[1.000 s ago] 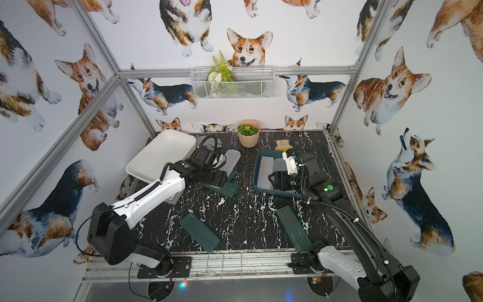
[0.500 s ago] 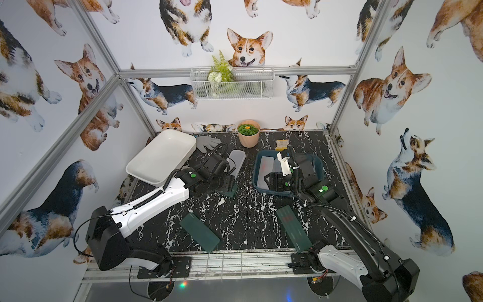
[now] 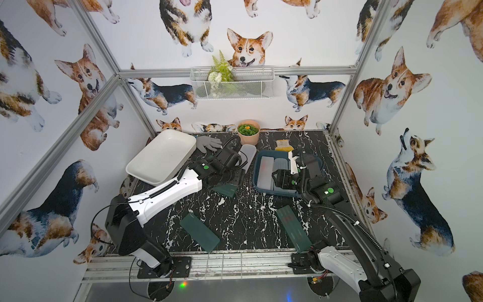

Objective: Place the pencil cases by color into the storage box
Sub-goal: Pick up the pencil case from the center of the board, then place the pencil case at the storage box.

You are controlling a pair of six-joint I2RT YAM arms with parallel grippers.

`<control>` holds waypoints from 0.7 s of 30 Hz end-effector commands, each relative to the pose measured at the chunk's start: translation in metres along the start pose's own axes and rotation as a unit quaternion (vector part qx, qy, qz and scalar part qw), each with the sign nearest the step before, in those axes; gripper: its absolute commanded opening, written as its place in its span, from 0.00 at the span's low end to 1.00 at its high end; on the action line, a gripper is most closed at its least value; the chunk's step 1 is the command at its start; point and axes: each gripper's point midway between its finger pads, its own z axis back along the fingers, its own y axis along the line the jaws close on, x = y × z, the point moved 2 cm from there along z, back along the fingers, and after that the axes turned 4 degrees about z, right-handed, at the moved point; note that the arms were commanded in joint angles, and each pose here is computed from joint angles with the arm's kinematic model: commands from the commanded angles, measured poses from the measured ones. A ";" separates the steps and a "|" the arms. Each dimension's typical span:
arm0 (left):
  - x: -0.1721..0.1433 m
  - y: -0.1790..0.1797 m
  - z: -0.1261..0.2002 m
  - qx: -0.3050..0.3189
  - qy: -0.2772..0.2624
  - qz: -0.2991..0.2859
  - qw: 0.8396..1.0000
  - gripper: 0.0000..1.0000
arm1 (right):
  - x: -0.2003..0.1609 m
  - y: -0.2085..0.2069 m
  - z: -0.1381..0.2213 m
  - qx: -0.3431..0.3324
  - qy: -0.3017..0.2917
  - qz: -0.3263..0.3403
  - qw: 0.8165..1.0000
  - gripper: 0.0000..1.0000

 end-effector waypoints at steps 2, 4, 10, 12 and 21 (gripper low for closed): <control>0.016 -0.016 -0.012 -0.007 0.009 0.004 1.000 0.56 | -0.008 -0.017 0.009 -0.041 0.006 -0.004 0.999 0.76; 0.025 -0.023 -0.021 -0.008 0.011 0.016 1.000 0.56 | -0.011 -0.023 0.015 -0.051 0.004 -0.001 0.999 0.76; 0.037 -0.055 -0.047 -0.019 0.021 0.044 0.999 0.55 | -0.014 -0.036 0.032 -0.076 -0.017 0.005 0.997 0.76; 0.040 -0.065 -0.052 -0.015 0.025 0.043 0.999 0.55 | -0.016 -0.041 0.036 -0.087 -0.021 0.009 0.996 0.76; 0.034 -0.094 -0.074 0.000 0.030 0.107 0.994 0.55 | -0.023 -0.051 0.050 -0.106 -0.046 0.010 0.993 0.76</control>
